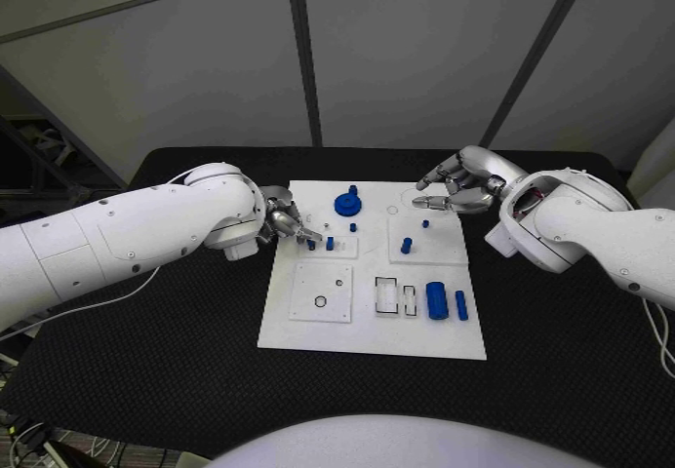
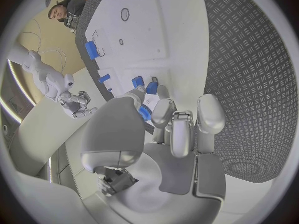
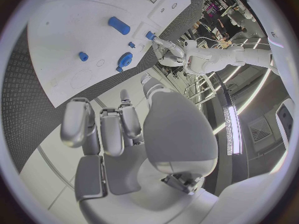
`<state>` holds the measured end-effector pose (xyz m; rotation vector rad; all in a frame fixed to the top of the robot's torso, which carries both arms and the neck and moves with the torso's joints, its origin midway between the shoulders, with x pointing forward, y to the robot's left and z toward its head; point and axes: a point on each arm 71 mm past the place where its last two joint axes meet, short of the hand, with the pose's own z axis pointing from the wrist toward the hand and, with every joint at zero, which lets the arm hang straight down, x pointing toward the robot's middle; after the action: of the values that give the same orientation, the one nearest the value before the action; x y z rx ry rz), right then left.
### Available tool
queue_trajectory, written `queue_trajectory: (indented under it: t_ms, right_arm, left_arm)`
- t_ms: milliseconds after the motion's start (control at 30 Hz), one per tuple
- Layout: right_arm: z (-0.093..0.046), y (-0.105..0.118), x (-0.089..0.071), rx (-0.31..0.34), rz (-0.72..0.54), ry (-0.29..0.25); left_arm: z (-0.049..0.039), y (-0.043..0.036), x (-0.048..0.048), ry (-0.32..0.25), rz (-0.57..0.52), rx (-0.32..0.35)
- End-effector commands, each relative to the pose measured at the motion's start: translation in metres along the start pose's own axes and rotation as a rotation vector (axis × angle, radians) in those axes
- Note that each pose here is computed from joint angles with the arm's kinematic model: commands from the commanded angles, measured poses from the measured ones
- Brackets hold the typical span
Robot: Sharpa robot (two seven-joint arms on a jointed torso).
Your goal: Assemble the parts on the task board
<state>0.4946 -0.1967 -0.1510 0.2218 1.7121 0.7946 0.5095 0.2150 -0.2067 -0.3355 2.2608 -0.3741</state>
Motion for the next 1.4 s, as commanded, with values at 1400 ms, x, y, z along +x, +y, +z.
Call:
queue_trajectory:
  t_ms: [1400]
  right_arm:
    - [0.0010, 0.0011, -0.0005, -0.006, -0.003, 0.001]
  left_arm:
    - [-0.0014, -0.0037, 0.0019, 0.038, -0.028, 0.013]
